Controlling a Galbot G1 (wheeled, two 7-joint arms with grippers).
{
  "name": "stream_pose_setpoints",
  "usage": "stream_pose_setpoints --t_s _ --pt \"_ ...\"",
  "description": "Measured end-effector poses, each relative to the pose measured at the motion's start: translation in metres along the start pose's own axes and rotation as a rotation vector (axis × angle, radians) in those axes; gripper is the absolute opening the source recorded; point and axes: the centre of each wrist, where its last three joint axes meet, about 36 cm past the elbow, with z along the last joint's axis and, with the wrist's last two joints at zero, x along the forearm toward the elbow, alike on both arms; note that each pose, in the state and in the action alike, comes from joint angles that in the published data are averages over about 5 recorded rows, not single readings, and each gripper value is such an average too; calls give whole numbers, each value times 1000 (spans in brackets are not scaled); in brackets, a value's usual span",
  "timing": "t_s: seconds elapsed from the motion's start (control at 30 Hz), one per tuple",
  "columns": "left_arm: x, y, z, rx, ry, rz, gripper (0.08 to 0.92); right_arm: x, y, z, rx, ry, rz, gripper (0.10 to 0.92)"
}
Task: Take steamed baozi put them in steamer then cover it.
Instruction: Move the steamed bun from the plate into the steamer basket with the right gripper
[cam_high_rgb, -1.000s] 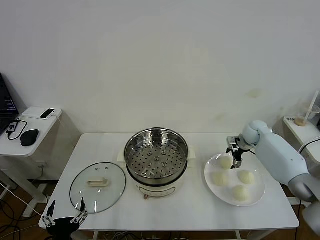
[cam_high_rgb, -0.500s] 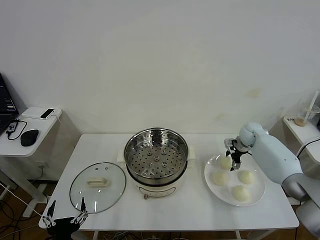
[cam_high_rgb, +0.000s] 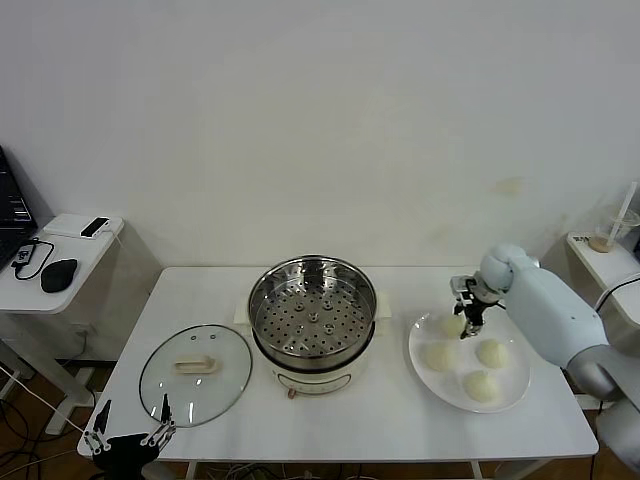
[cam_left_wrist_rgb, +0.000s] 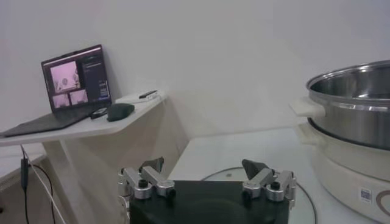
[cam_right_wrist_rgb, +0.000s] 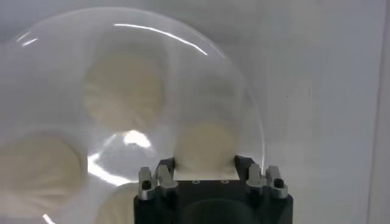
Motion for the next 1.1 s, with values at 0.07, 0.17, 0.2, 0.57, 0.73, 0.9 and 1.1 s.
stream_pose_setpoints --t_s 0.07,0.17,0.2,0.57,0.73,0.9,1.1 --pt "0 0 0 0 0 1 823 15 -4 0 8 -10 15 619" --pt "0 0 -1 2 -1 5 823 43 -12 -3 24 -29 46 619" --pt "-1 0 -2 3 -2 6 823 53 -15 -5 31 -36 59 619" --pt "-4 -2 -4 12 -13 17 823 164 -53 -65 161 -139 200 619" --pt "-4 0 -5 14 -17 13 823 197 -65 -117 260 -211 250 619" --pt "-7 2 -5 15 -21 3 823 201 -65 -175 390 -266 257 619" --pt "-9 5 -5 14 -20 -11 823 181 -56 -233 562 -295 232 614"
